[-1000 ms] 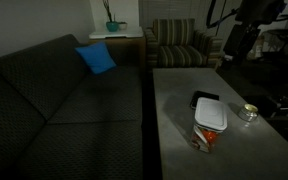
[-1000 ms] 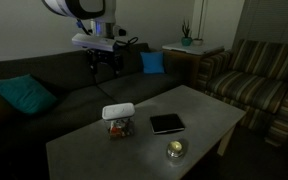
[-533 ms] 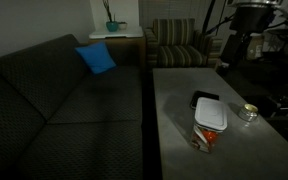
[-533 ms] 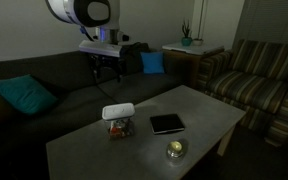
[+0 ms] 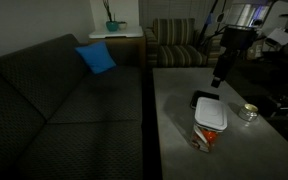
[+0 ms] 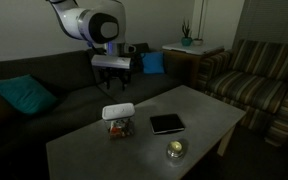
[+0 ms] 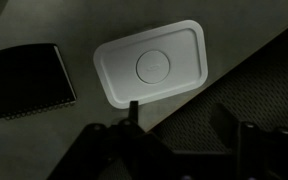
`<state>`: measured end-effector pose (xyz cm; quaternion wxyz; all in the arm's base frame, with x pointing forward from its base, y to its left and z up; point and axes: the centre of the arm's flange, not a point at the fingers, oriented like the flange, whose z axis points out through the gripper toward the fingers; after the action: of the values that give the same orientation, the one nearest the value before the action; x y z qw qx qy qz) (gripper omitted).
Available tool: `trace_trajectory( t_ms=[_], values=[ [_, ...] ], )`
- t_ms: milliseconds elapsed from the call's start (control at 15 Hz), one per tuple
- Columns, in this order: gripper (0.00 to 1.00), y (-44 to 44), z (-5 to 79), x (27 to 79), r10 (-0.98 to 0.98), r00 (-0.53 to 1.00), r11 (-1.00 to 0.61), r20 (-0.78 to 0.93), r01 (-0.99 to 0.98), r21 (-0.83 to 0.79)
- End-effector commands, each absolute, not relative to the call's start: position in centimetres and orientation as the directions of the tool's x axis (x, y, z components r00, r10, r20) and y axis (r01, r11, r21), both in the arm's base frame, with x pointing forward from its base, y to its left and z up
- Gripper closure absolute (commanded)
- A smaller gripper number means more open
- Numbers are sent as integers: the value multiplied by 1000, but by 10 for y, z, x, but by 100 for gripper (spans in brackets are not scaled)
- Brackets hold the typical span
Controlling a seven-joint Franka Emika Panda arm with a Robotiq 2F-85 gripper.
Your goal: Press the button atop the lid and then put the lid on the table
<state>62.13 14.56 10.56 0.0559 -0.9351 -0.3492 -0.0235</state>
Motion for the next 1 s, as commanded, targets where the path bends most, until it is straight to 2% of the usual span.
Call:
trace_trajectory(
  t_ms=[0, 400, 933],
  values=[
    [56, 144, 86, 632, 670, 736, -735, 98, 676, -50],
    [98, 140, 61, 627, 694, 717, -720, 73, 693, 41],
    [100, 140, 33, 611, 703, 710, -710, 30, 704, 0]
  ],
)
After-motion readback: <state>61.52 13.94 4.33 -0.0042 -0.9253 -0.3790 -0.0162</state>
